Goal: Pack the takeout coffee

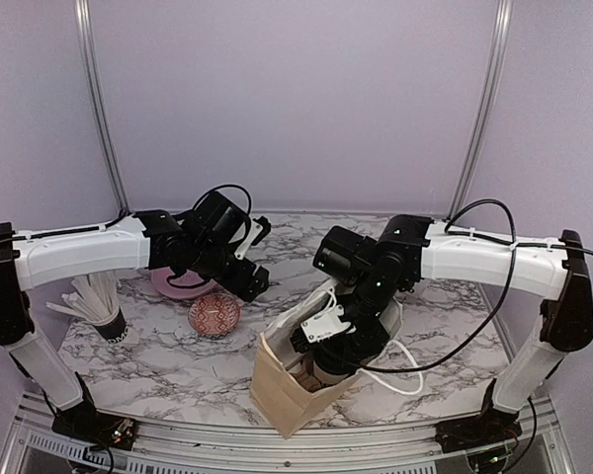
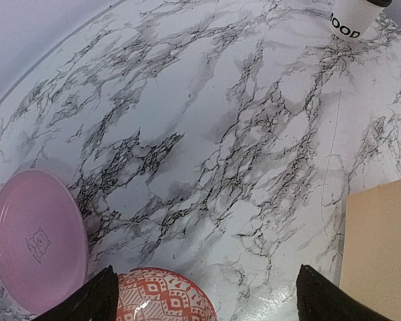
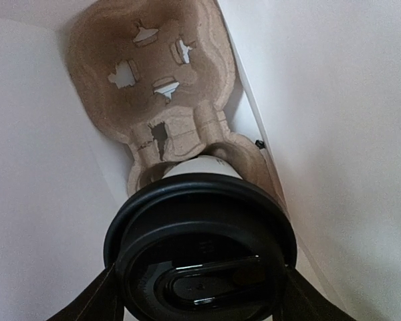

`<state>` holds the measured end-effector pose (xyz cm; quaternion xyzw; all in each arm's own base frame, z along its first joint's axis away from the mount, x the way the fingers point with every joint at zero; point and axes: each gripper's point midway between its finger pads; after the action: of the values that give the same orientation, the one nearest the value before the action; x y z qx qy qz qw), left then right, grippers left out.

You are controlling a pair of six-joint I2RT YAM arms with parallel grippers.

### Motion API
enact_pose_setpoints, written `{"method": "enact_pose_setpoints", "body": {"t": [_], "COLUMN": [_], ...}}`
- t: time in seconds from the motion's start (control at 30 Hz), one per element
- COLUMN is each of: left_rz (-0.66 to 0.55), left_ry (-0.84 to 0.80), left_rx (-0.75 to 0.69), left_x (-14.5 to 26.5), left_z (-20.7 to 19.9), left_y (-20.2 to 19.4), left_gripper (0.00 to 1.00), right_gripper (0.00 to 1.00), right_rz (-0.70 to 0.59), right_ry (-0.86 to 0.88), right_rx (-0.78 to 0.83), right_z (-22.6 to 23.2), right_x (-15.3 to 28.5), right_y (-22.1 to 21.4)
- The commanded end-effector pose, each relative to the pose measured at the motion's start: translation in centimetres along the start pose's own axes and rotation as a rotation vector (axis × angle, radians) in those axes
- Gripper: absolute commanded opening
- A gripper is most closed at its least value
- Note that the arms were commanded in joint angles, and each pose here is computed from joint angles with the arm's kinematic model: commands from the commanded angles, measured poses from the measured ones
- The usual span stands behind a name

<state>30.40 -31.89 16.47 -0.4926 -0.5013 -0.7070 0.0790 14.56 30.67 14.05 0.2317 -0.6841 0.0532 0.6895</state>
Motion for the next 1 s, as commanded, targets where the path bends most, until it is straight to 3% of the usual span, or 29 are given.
{"method": "enact_pose_setpoints", "body": {"t": [0.0, 0.27, 0.5, 0.77, 0.97], "left_rz": [-0.025, -0.055, -0.216, -0.391, -0.314], "left_ry": [0.024, 0.022, -0.038, -0.243, -0.325], "left_rx": [0.009, 0.012, 0.064, -0.023, -0.073], "left_x": [1.3, 2.7, 9.8, 19.6, 19.3], "left_z": [0.8, 1.0, 0.5, -4.6, -8.6], "left_y": [0.4, 1.3, 5.0, 6.3, 4.9], "left_gripper": [0.94, 0.94, 0.93, 0.95, 0.95], "right_gripper": [0.27, 0.27, 0.30, 0.68, 0.85], "right_rz": [0.100, 0.122, 0.143, 0.030, -0.024], "right_ry": [0.183, 0.154, 0.145, 0.089, 0.131], "right_rx": [-0.073, -0.137, -0.130, -0.128, -0.151], "right_z": [2.9, 1.7, 1.9, 0.2, 0.6], "right_x": [-2.6, -2.7, -2.3, 1.6, 2.9], "right_y": [-2.4, -2.1, -2.6, -0.8, -0.7]}}
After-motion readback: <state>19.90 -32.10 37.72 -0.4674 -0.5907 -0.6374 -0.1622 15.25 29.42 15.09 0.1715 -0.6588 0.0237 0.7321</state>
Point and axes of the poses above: each gripper's point midway between its finger pads, its own x axis back along the fingers, its own z axis along the line the jaws close on, y = z × x, and after that the axes turned 2 degrees about x, right-handed
